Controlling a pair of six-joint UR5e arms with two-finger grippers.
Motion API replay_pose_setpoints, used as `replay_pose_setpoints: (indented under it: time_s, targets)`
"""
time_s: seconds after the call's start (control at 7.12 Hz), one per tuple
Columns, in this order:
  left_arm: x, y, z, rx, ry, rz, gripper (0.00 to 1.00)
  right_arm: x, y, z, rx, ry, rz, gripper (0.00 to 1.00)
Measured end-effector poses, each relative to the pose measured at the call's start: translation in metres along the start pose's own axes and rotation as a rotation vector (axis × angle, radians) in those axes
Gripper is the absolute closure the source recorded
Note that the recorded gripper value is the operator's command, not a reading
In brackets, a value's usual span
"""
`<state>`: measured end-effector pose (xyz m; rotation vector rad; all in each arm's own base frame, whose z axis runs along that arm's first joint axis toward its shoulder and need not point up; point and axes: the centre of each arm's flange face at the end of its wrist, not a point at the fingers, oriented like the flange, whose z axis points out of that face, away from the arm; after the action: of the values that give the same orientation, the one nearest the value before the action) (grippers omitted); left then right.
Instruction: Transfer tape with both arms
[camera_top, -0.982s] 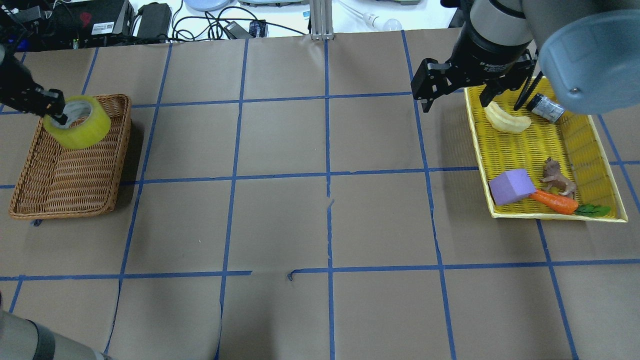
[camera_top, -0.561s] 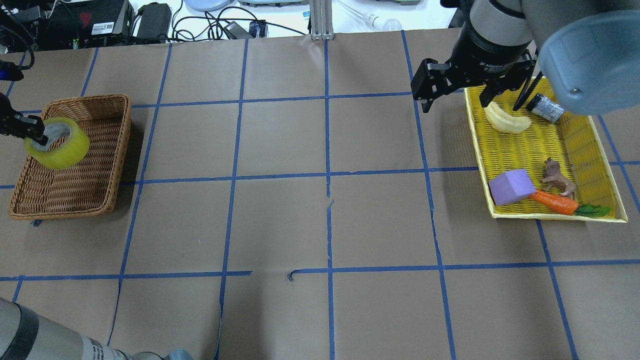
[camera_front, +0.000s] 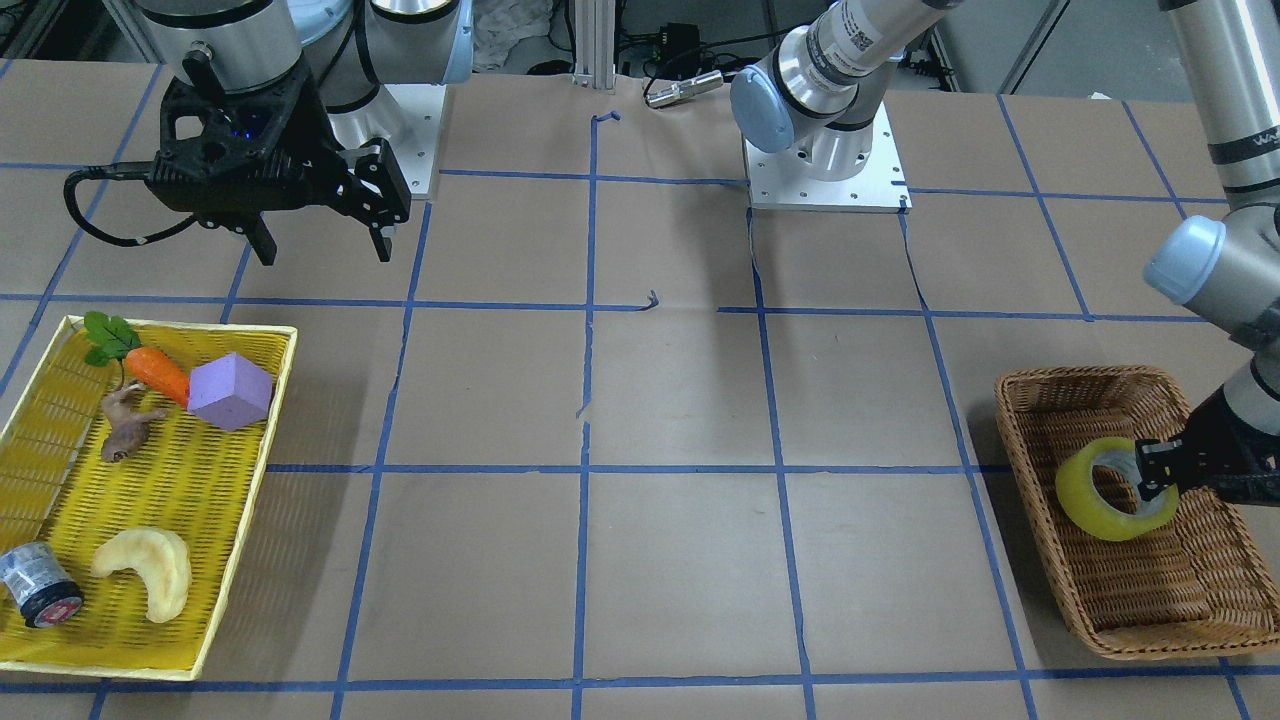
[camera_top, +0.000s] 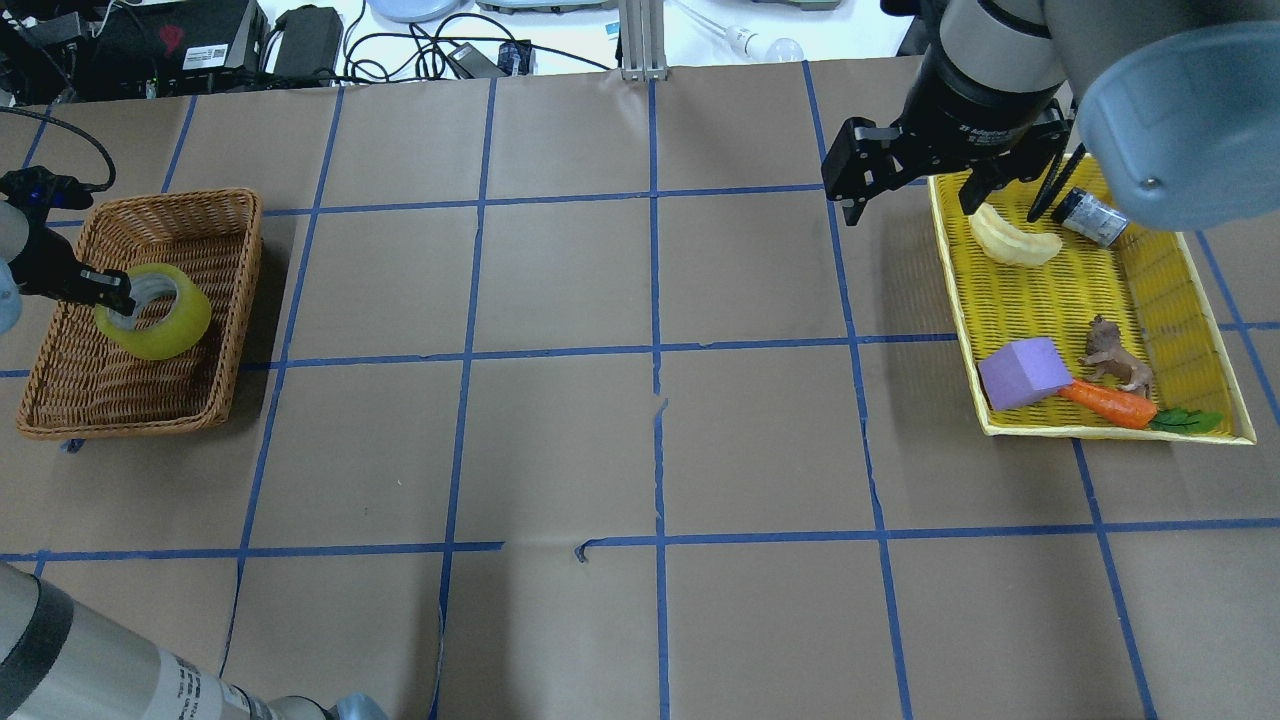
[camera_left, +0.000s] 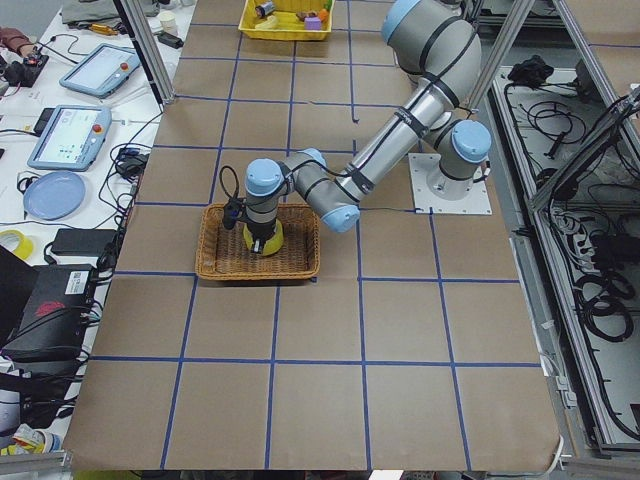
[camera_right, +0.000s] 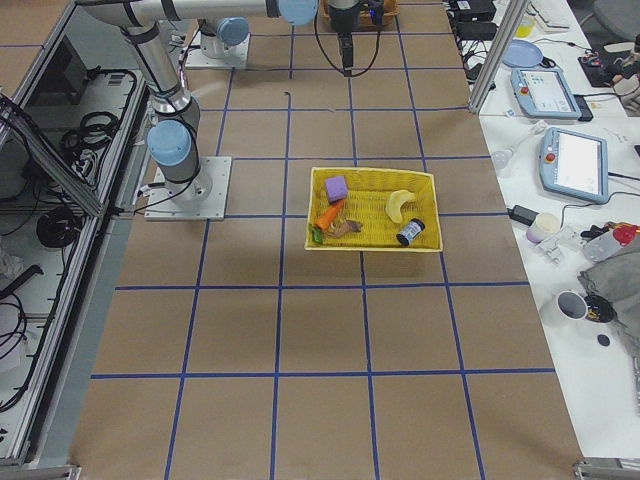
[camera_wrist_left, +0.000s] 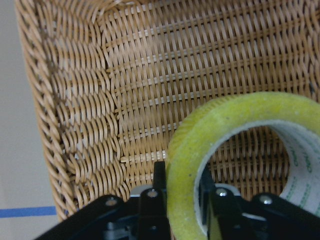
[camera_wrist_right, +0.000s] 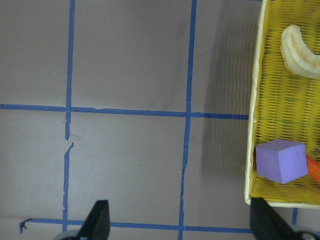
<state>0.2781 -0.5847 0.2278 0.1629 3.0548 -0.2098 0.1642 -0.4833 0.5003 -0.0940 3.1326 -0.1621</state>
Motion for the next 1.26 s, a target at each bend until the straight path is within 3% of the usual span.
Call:
replay_pose_setpoints:
  time_s: [0.28, 0.7, 1.26]
  targets:
    - [-0.005, -0.002, -0.007, 0.013, -0.017, -0.001, 0.00, 0.000, 0.000, 0.000, 0.000, 0.000, 0.000, 0.00]
    - [0.010, -0.023, -0.067, 0.071, -0.044, -0.024, 0.00, 0.000, 0.000, -0.001, 0.001, 0.000, 0.000, 0.00]
    - [0.165, -0.059, -0.171, 0.001, 0.075, -0.162, 0.00, 0.000, 0.000, -0.001, 0.002, 0.002, 0.000, 0.00]
